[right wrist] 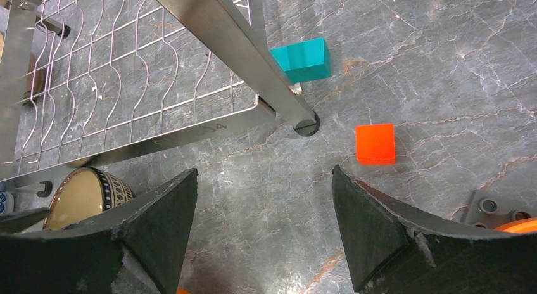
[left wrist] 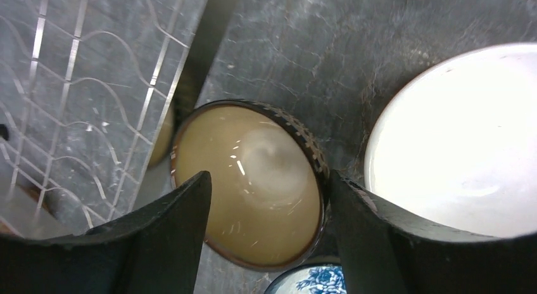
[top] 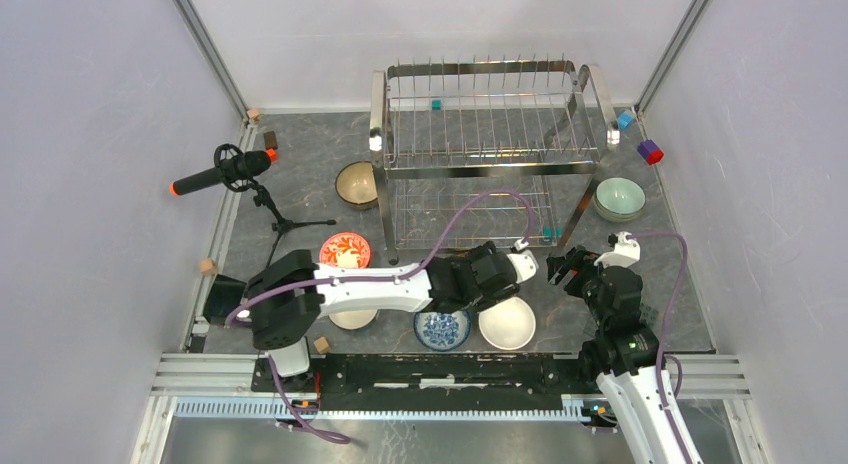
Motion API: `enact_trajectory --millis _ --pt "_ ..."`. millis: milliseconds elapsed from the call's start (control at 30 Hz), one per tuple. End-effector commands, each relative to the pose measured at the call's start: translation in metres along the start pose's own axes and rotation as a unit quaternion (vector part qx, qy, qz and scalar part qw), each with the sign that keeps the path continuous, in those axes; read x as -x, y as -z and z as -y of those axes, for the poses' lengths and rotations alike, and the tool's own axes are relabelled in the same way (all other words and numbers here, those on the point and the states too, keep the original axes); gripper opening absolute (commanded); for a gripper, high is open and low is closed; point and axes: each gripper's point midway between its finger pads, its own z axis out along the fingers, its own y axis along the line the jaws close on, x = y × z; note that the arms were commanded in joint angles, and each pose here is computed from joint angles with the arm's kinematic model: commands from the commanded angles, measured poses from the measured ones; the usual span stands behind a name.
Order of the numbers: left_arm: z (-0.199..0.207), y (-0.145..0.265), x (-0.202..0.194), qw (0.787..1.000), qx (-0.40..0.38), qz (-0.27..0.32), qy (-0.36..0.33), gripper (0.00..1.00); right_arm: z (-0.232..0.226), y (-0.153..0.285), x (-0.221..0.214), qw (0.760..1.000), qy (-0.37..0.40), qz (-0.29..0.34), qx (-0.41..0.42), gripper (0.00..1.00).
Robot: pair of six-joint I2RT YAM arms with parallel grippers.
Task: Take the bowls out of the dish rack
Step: Place the bowl at the center of the board, then reset both arms
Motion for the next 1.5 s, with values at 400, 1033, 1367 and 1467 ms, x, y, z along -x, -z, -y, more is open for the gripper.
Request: enact_trajectory --millis 400,1033,1367,1467 --pt "-0.005 0.092 0.066 0.992 0.016 0.128 0.013 0.89 -0.011 0.006 0.024 0.999 0.004 0.031 0.012 0.83" --pt "-0.101 0.201 -0.079 0.816 0.158 0.247 0.499 1.00 -0.018 0.007 0.026 0.998 0.038 0.024 0.032 0.83" --pt "-0.117 0.210 -0.083 0.830 0.216 0.229 0.460 1.00 -0.016 0.004 0.020 0.999 0.042 0.012 0.029 0.83" --pt "-0.116 0.206 -0.083 0.839 0.231 0.222 0.439 1.00 -0.016 0.003 0.019 0.999 0.043 0.010 0.029 0.83"
